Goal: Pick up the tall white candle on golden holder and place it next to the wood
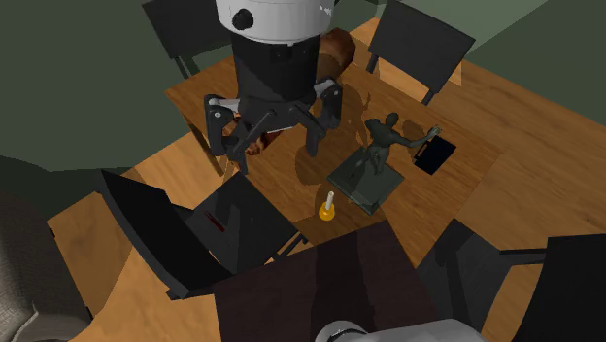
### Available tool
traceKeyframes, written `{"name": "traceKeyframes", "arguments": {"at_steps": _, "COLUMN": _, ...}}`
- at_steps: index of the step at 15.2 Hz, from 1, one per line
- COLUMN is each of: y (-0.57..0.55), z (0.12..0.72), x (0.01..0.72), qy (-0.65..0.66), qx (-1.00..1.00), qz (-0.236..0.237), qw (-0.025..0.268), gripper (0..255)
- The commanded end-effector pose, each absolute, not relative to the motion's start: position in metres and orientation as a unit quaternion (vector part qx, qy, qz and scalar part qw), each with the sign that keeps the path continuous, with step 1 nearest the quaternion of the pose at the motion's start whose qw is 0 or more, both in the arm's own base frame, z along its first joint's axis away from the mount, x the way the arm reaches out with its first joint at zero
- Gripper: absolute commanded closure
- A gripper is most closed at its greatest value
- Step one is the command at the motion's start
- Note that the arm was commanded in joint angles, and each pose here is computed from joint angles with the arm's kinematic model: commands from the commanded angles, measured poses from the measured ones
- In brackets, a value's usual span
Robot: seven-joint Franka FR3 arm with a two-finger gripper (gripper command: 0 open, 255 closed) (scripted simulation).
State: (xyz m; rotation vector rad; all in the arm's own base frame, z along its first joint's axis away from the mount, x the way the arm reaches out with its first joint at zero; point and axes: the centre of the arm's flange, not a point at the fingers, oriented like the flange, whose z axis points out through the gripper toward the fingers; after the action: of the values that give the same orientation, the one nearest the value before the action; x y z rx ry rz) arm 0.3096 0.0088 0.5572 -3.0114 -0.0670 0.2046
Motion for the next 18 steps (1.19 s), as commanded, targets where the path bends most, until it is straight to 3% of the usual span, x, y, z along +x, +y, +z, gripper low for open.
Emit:
{"name": "traceKeyframes", "arguments": {"at_steps": 1, "y": 0.009, "z": 0.557, "x": 0.31, "qy": -0.022, "qx": -0.996, "qz": 0.068, "qw": 0.061, "gripper": 0}}
{"name": "traceKeyframes", "arguments": {"at_steps": 18, "y": -0.061, "z": 0.351, "x": 0.399, "qy": 0.037, "qx": -0.987, "qz": 0.149, "qw": 0.041, "gripper": 0}}
